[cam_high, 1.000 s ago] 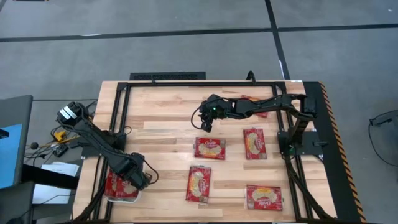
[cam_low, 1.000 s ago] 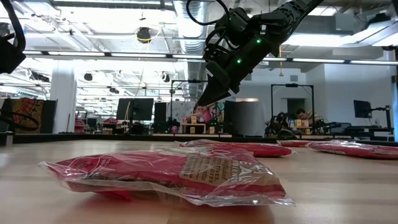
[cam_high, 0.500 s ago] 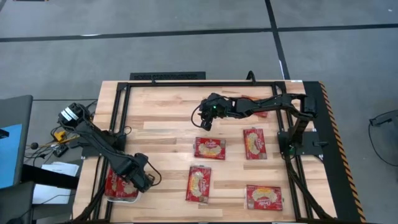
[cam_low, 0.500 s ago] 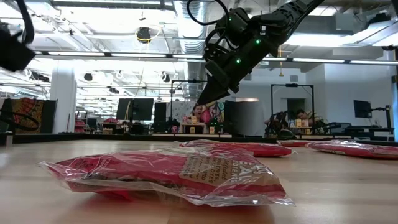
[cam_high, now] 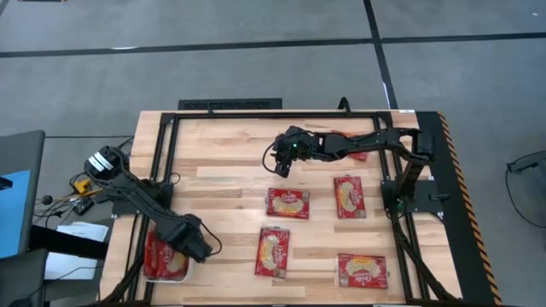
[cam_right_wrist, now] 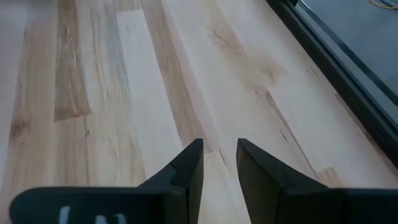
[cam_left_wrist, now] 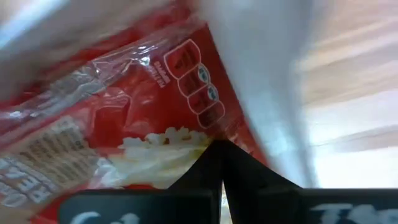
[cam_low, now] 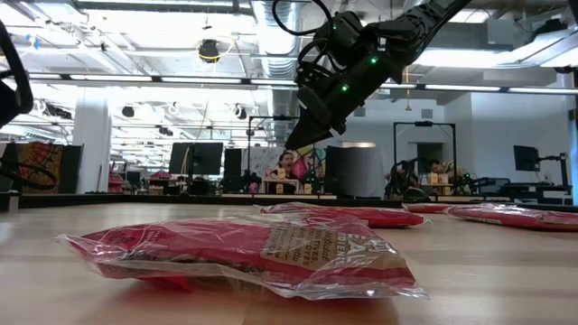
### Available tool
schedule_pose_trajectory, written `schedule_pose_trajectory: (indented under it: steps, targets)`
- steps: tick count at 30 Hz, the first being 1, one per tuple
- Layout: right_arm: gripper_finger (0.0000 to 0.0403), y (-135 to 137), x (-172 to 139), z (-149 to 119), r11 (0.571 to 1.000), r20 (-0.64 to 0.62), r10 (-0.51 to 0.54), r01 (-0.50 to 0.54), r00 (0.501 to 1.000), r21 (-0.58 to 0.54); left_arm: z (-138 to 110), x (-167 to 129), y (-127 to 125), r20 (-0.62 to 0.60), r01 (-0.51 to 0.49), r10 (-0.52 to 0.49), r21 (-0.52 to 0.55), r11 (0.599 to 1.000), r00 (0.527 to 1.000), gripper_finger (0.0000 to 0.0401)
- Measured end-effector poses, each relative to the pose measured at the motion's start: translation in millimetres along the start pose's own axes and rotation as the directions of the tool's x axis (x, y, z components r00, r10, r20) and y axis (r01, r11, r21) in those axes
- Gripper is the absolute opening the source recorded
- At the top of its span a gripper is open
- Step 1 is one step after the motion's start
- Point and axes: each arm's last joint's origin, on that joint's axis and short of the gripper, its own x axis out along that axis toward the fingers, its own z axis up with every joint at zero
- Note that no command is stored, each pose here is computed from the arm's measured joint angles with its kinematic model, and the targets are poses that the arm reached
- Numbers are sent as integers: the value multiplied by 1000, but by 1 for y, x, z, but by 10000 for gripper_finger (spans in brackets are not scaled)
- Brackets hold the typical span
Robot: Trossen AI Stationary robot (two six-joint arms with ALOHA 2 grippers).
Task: Sort popcorn bags into baskets
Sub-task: Put the red popcorn bag into the white bin
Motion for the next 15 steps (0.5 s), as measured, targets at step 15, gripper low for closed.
schedule_pose_trajectory:
  steps: [15]
  targets:
    - [120, 0, 0, 0, 1000, -2, 0, 0, 1000, 2, 0, -7, 15, -87, -185, 184, -2, 983, 979, 2]
